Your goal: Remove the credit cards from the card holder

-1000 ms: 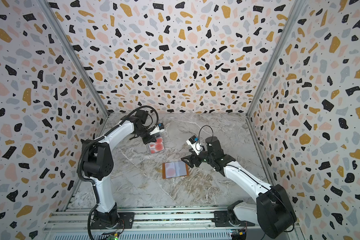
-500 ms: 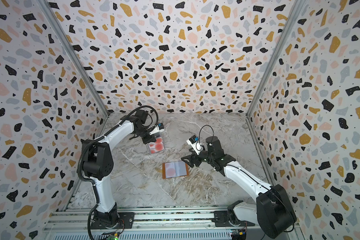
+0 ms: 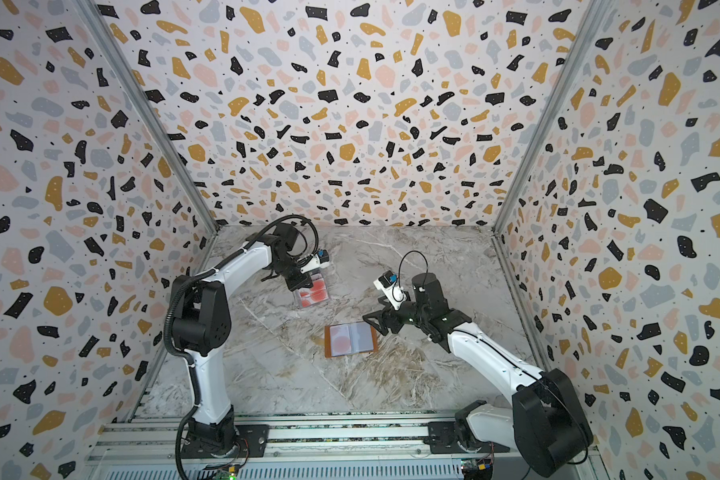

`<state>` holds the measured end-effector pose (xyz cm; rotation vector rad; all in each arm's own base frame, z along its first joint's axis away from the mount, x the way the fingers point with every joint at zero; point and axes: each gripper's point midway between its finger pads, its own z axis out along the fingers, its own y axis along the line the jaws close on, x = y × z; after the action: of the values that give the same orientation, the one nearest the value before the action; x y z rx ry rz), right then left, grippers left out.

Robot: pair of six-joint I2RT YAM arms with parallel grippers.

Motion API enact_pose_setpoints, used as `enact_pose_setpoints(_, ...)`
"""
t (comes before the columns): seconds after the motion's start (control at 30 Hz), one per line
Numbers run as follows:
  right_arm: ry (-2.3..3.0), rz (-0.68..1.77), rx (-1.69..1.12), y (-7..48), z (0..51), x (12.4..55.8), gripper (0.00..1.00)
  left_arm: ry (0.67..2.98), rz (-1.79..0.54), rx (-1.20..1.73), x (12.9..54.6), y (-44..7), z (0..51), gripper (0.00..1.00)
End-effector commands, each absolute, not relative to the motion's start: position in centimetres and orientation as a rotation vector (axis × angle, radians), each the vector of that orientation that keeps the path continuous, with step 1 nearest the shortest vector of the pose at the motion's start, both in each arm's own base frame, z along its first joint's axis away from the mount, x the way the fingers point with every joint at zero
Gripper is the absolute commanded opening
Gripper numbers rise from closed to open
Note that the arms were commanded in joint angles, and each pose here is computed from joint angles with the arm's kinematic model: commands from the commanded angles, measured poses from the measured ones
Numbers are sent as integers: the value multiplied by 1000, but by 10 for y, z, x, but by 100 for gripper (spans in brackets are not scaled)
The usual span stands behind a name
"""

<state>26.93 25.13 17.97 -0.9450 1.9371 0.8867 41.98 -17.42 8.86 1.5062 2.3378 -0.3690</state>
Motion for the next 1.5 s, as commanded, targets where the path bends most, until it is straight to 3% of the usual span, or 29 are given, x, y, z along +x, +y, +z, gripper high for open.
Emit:
enact_pose_setpoints(0.0, 1911, 890, -949, 251, 185, 268, 82, 2364, -383, 1520, 414, -170, 81, 0)
enact_pose_setpoints(0.47, 1908, 885, -946, 250, 185, 268, 82, 2399, -400, 1482, 416, -171, 76, 0)
enact_pose_setpoints(0.73, 1909, 881, -945, 249, 185, 268, 82, 2392, -396, 1454, 418, -174, 84, 14)
enact_pose_setpoints(0.9, 1907, 885, -946, 250, 185, 268, 82, 2381, -380, 1432, 421, -174, 92, 18)
enact_pose_setpoints(1.47, 1968, 874, -866, 248, 181, 280, 81, 2228, -319, 1199, 408, -179, 183, 22)
